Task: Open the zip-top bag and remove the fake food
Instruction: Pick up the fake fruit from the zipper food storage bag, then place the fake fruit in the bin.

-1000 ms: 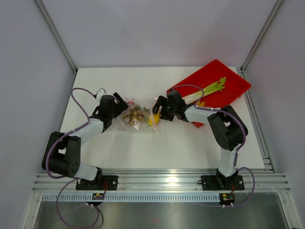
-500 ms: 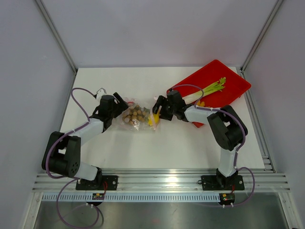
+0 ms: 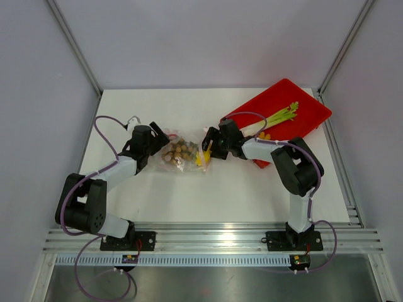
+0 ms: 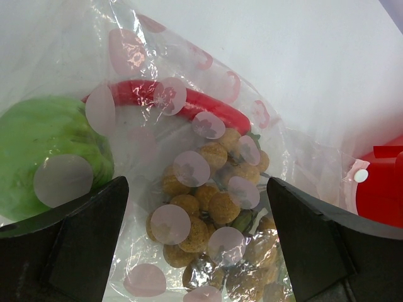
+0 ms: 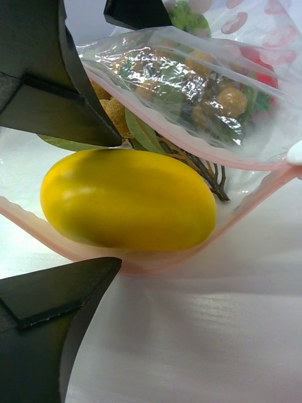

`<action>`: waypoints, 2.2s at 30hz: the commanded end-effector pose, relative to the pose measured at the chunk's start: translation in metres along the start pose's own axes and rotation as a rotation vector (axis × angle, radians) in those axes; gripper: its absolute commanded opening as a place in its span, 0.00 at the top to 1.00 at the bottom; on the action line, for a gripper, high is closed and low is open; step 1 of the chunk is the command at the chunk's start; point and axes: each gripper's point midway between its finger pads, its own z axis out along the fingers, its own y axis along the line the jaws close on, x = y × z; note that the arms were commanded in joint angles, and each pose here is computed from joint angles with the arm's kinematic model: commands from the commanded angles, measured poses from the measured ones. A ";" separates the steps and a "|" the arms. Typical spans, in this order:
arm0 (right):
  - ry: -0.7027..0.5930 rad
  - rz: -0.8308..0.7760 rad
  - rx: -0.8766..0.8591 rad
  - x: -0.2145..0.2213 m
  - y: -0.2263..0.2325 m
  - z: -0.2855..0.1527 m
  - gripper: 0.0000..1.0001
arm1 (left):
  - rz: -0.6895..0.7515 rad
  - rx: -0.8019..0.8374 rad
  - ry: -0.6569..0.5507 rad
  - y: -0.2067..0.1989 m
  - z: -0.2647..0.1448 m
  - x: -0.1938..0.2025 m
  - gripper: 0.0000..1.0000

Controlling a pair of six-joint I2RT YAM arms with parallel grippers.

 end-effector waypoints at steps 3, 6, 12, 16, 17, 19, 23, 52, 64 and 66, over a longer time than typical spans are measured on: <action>0.007 -0.034 -0.008 0.000 0.010 0.004 0.21 | 0.004 0.036 -0.038 -0.007 -0.003 -0.010 0.05; 0.014 -0.038 -0.003 0.001 0.010 0.007 0.22 | 0.005 0.037 -0.037 -0.007 -0.003 -0.010 0.05; 0.013 -0.042 -0.015 0.001 0.014 0.006 0.33 | 0.007 0.036 -0.036 -0.006 -0.003 -0.010 0.05; -0.003 -0.050 -0.019 -0.003 0.018 -0.002 0.35 | 0.007 0.031 -0.037 -0.005 -0.003 -0.010 0.05; -0.005 -0.050 -0.012 -0.003 0.017 -0.004 0.35 | 0.006 0.032 -0.038 -0.005 -0.003 -0.010 0.05; -0.017 -0.052 -0.012 -0.007 0.020 -0.010 0.36 | 0.004 0.031 -0.039 -0.005 -0.003 -0.010 0.05; -0.040 -0.064 0.028 -0.010 0.017 -0.022 0.36 | 0.004 0.030 -0.038 -0.005 -0.003 -0.010 0.05; -0.472 0.112 0.230 -0.151 -0.080 -0.150 0.34 | -0.065 0.076 -0.051 -0.011 -0.023 -0.013 0.04; -0.496 0.178 0.445 -0.163 -0.143 -0.154 0.25 | -0.103 0.037 -0.087 0.000 -0.032 -0.017 0.03; -0.490 0.180 0.451 -0.163 -0.142 -0.154 0.19 | -0.108 0.035 -0.100 0.001 -0.035 -0.019 0.03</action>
